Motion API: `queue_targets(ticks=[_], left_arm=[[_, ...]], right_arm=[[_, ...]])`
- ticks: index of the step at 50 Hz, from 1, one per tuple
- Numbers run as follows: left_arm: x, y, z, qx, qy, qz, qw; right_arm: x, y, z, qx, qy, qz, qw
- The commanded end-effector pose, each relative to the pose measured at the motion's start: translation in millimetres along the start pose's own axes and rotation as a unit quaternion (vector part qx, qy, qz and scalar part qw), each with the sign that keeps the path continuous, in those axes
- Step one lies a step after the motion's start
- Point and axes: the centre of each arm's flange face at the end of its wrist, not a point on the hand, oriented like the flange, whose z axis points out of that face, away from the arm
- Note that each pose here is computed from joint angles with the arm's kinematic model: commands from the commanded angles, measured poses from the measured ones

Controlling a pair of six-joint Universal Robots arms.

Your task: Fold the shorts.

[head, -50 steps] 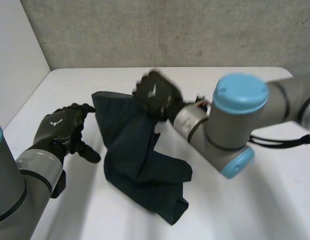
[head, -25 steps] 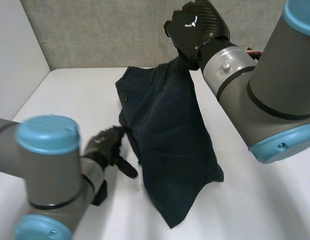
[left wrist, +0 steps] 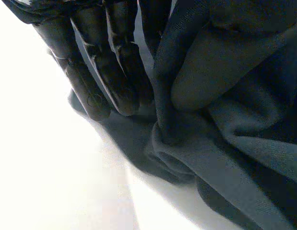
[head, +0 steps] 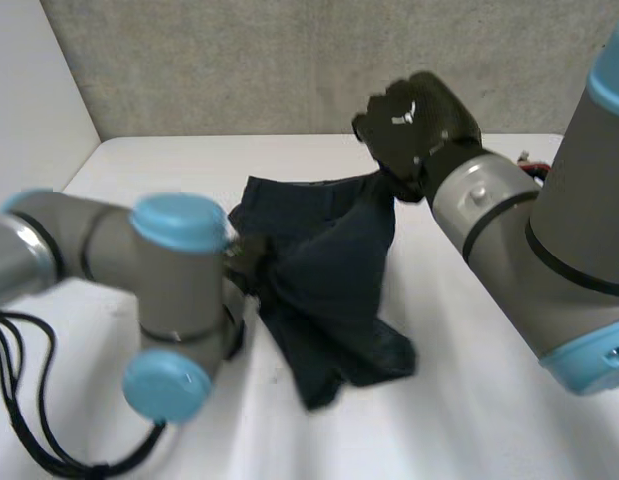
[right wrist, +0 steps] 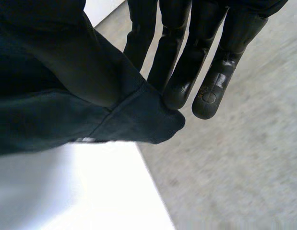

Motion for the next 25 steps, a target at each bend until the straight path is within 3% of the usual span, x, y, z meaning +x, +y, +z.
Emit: queue_targets(ticks=[1, 2, 9, 19, 25], left_arm=[[-49.8, -93.0, 32.8, 0.091, -0.066, 0.106, 0.988], [-46.4, -98.4, 40.4, 0.093, -0.061, 0.156, 0.981], [-46.3, -84.2, 77.7, 0.074, -0.064, 0.277, 0.956], [-25.7, -44.6, 79.2, 0.035, -0.048, 0.302, 0.951], [-43.7, -64.3, 27.7, 0.025, -0.132, 0.279, 0.951]], right_arm=[[-11.9, 31.3, -8.2, -0.066, -0.039, 0.01, 0.997], [-16.3, 35.1, -9.9, -0.07, -0.046, 0.015, 0.996], [-42.9, 61.4, -1.7, -0.081, -0.057, 0.1, 0.99], [-85.3, 103.6, 16.9, -0.129, -0.088, 0.207, 0.966], [-87.9, 110.8, 24.2, -0.137, -0.083, 0.221, 0.962]])
